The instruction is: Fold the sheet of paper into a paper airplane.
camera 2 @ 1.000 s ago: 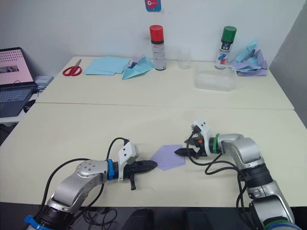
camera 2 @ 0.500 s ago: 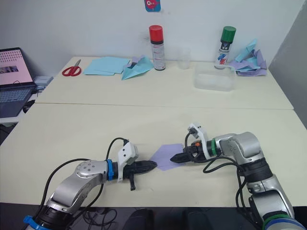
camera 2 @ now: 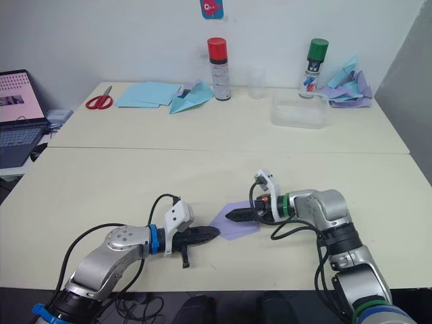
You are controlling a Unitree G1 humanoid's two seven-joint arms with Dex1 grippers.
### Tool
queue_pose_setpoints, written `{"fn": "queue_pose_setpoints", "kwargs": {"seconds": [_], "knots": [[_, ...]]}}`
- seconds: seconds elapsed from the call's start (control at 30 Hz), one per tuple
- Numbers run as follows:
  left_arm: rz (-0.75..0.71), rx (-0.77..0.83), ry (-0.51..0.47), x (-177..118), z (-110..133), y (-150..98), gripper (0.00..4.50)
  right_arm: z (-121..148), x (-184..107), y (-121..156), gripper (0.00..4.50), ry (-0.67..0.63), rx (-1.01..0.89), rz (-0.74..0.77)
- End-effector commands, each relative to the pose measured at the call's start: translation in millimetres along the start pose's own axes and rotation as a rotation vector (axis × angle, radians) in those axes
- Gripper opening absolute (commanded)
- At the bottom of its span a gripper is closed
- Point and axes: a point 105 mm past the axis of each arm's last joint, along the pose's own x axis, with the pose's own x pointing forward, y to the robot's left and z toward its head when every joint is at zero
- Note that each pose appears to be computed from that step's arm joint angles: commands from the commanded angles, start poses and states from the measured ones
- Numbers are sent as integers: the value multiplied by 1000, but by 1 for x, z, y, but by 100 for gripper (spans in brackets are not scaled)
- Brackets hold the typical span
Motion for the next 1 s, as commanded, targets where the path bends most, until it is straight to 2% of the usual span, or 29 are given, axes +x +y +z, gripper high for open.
{"fn": "queue_pose_setpoints", "kwargs": {"seconds": [0.03,0.07,0.37,0.4,0.77,1.0], "knots": [[-4,-43,104,-1,-27,-3,0,5,-1,-10,385,-18,-44,-63],[-3,-42,104,-2,-28,-3,0,5,-1,-10,357,-19,-49,-62],[-9,-39,108,-2,-29,-6,0,8,-6,-5,13,5,-170,-42],[-11,-39,109,-2,-29,-6,0,8,-7,-4,3,9,-193,-40],[-17,-40,117,-3,-31,-8,0,10,-9,25,3,-23,-579,89],[-21,-31,120,-5,-31,-7,0,-4,-8,25,3,-16,-815,136]]}}
